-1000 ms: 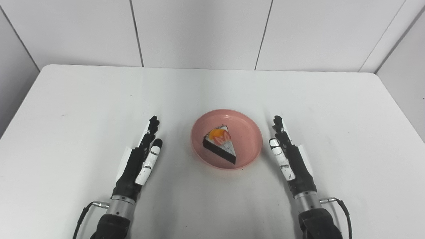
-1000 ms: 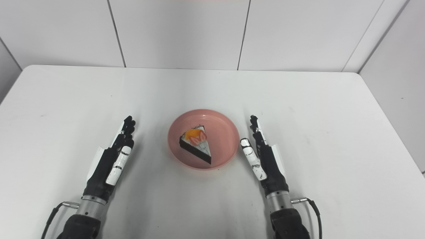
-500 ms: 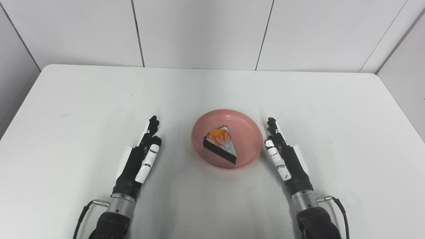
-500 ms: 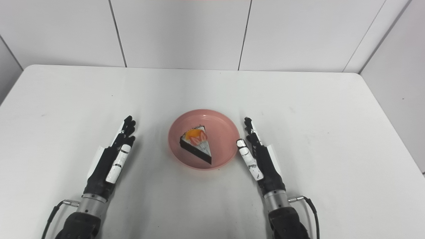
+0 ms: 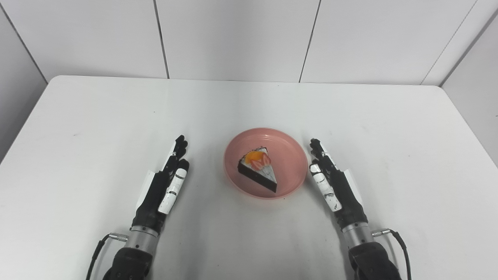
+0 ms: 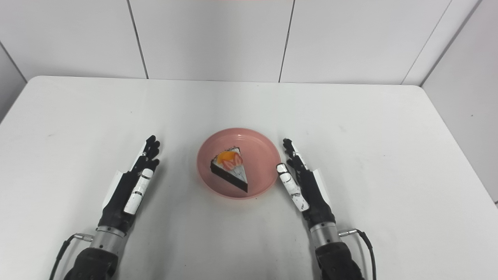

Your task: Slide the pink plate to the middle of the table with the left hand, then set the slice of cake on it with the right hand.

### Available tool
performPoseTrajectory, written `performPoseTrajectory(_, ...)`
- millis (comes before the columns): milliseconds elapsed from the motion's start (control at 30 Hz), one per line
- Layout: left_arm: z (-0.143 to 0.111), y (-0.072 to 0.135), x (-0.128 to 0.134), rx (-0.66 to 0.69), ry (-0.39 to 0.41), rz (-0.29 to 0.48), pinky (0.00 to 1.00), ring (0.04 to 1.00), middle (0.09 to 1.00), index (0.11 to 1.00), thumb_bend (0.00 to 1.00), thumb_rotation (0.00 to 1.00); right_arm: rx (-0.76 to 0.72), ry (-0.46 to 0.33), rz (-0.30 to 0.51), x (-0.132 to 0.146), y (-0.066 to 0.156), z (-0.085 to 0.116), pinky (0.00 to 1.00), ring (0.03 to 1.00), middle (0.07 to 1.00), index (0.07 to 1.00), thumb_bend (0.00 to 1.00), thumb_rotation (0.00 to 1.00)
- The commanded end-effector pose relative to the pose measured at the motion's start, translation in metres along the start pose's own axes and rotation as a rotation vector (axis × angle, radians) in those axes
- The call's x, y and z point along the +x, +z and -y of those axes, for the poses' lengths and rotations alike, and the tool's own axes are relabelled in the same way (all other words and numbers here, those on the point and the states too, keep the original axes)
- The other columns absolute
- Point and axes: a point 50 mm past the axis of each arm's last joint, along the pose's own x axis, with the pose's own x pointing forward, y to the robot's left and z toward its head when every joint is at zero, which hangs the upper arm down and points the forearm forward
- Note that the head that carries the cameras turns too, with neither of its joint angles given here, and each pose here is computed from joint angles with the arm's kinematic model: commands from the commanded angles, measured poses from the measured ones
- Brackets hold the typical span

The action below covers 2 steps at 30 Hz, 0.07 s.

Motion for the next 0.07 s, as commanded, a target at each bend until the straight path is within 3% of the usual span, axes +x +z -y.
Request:
performPoseTrajectory(0,-0.0024,-0.0144,-0.0105,0.0,-0.006,-0.05,0.96,1.0,1.0,1.0,0.47,1.0,-0.005,0.006,0.04,0.0028,0.0099,0.0018,0.92,0.948,0.946,0.941,0.37,1.0)
performPoseTrajectory(33,-0.0023,-0.0144,-0.0113,-0.005,-0.006,-0.048,0.96,0.999,1.0,1.0,0.47,1.0,-0.01,0.009,0.04,0.0023,0.0102,0.0017,0.92,0.947,0.945,0.94,0.37,1.0)
